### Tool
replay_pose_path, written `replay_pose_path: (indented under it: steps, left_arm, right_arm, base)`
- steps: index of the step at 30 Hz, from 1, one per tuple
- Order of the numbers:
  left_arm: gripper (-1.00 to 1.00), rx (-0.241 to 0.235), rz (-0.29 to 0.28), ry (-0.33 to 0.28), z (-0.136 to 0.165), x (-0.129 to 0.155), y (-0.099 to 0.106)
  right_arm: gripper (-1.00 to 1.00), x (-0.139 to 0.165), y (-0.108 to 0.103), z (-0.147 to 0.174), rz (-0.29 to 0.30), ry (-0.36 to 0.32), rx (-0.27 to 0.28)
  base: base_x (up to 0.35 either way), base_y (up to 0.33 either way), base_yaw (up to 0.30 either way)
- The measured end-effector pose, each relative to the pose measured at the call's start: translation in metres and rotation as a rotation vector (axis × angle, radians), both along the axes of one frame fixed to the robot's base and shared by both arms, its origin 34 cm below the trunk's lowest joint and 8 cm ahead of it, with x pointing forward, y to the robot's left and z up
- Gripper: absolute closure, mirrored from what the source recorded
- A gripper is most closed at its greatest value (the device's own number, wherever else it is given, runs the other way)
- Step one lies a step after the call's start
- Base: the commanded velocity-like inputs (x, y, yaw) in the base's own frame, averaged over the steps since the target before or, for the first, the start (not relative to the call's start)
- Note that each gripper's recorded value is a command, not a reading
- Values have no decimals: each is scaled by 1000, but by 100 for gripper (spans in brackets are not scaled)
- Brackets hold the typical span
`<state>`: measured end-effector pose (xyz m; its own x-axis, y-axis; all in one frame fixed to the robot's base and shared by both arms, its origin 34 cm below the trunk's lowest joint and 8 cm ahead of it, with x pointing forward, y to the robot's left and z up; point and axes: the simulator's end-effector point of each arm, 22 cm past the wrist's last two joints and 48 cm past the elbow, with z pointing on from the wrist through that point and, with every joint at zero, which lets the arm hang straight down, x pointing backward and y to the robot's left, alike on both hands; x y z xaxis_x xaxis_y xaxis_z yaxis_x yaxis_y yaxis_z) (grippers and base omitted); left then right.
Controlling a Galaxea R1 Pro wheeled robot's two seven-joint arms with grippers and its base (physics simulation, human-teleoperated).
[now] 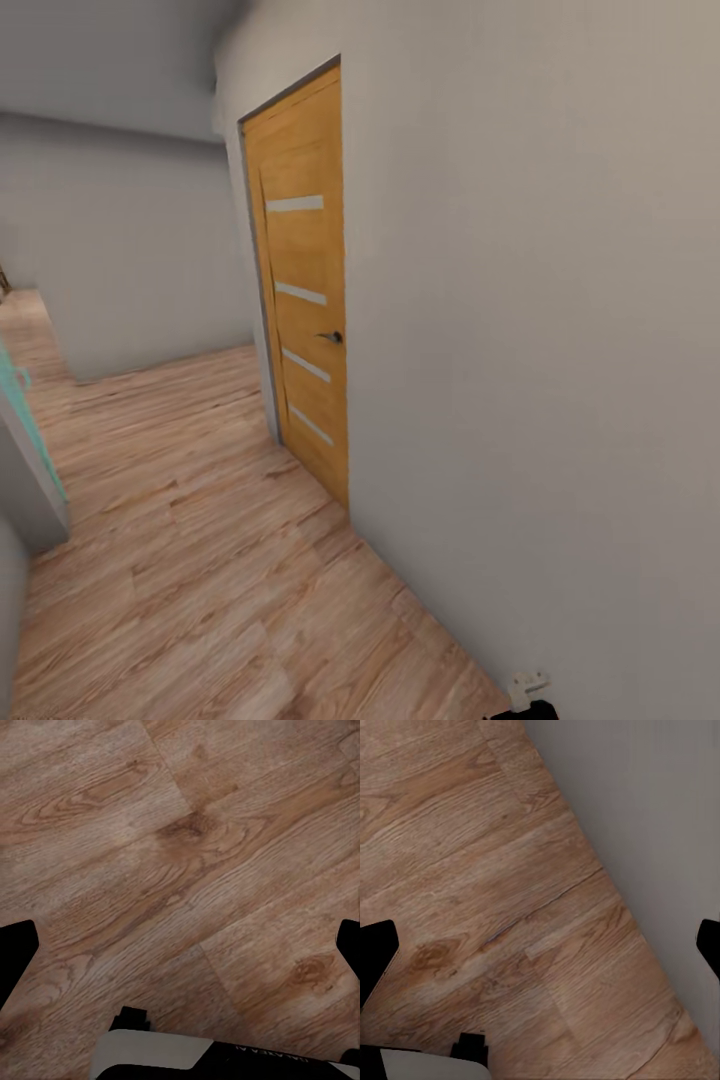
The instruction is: Move the two storage containers from the living room to the garage. In the garage, place one container on the floor and stack the other container on top of it (either order is fine).
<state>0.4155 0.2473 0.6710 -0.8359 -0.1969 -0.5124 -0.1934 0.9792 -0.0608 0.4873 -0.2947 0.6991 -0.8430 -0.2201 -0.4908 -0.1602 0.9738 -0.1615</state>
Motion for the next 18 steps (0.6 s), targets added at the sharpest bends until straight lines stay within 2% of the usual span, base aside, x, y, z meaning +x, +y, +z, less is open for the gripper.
replay_pose_path:
  steps: [18]
  left_arm:
    - [-100,2,0,-1,0,0,0]
  right_arm:
    - [-100,0,0,0,0,0,0]
  base:
    - [328,0,296]
